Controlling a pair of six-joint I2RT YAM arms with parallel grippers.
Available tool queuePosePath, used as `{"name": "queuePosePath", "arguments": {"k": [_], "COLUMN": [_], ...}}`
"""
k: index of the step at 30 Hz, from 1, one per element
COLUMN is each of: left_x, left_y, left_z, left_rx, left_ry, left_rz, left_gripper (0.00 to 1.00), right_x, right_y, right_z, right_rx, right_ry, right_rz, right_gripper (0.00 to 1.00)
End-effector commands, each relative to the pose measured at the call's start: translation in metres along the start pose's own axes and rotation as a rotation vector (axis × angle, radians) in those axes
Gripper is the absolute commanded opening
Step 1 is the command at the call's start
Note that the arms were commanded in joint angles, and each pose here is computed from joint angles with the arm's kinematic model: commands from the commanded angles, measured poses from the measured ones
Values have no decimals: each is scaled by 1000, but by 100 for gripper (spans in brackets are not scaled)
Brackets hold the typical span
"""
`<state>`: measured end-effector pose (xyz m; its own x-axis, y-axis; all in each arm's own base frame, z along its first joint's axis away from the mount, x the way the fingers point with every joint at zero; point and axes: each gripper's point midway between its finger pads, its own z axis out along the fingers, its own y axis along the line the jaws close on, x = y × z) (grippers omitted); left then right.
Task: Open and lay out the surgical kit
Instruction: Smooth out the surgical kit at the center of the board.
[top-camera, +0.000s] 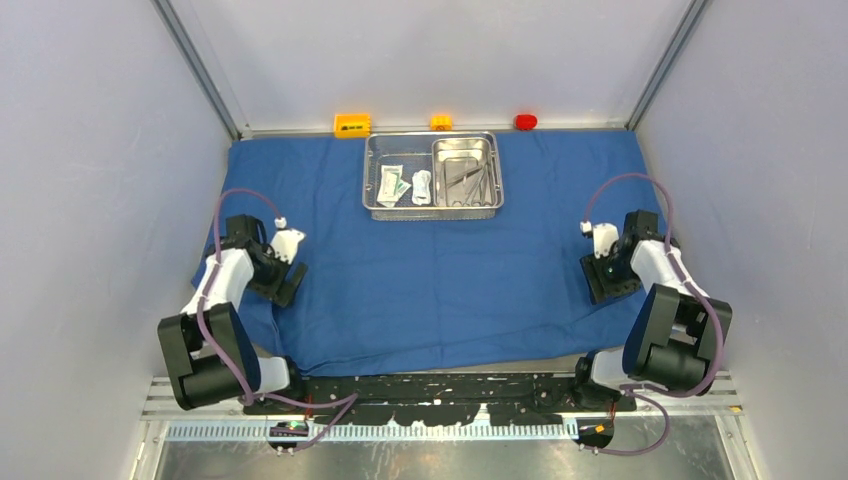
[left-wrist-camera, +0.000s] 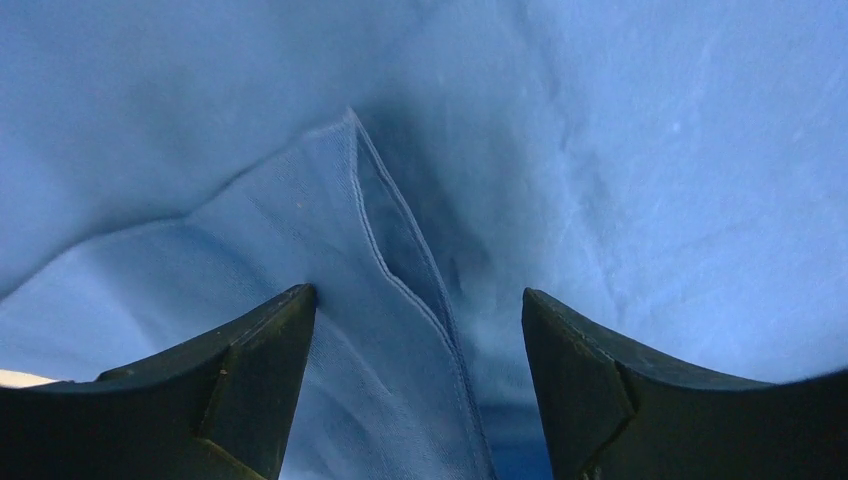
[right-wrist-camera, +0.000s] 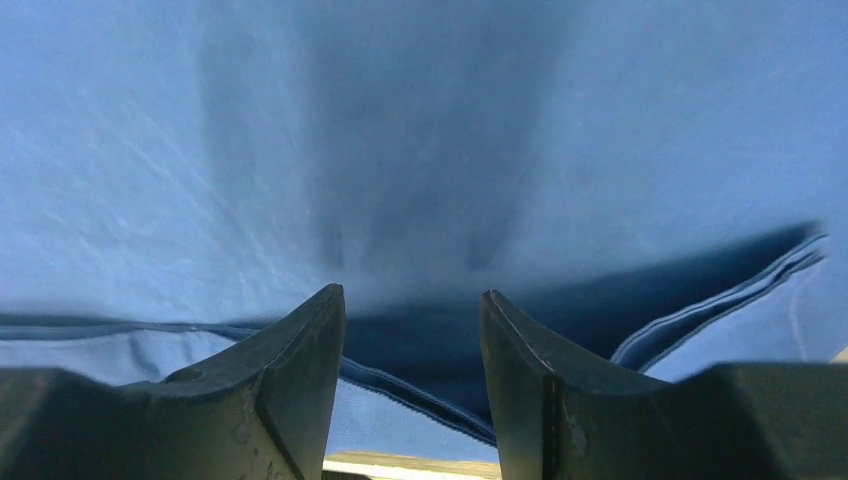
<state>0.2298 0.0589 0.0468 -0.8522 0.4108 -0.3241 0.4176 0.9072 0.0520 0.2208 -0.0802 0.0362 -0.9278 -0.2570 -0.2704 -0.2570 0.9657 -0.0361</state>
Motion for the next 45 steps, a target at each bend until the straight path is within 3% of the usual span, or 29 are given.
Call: {"name": "queuePosePath", "arguments": {"k": [1,9,18,26,35,45], "left_x": [20,76,97,121,148,114], "left_y": [4,8,1,-12,-12,3], "left_z": [0,-2,-39,-71,-112,-153], "left_rx": [-46,-159,-261,-246,-344,-436], "left_ry": [51,227,214,305,416,338], "left_rz": [80,175,271,331,362,197], "left_gripper": [77,72,69,68,67,66], "right_x": [22,75,121,141,114,62], "right_y": [-8,-5,7,16,17,13], "right_z": [-3,-19,-50,-81,-117,-124], "right_rx": [79,181,246,228,236,164], "right_ry": [51,164,234,310,202,81], "right_rz": [-81,-173,-289,-325,-313,-253], "right_gripper": [56,52,50,50,50,51]}}
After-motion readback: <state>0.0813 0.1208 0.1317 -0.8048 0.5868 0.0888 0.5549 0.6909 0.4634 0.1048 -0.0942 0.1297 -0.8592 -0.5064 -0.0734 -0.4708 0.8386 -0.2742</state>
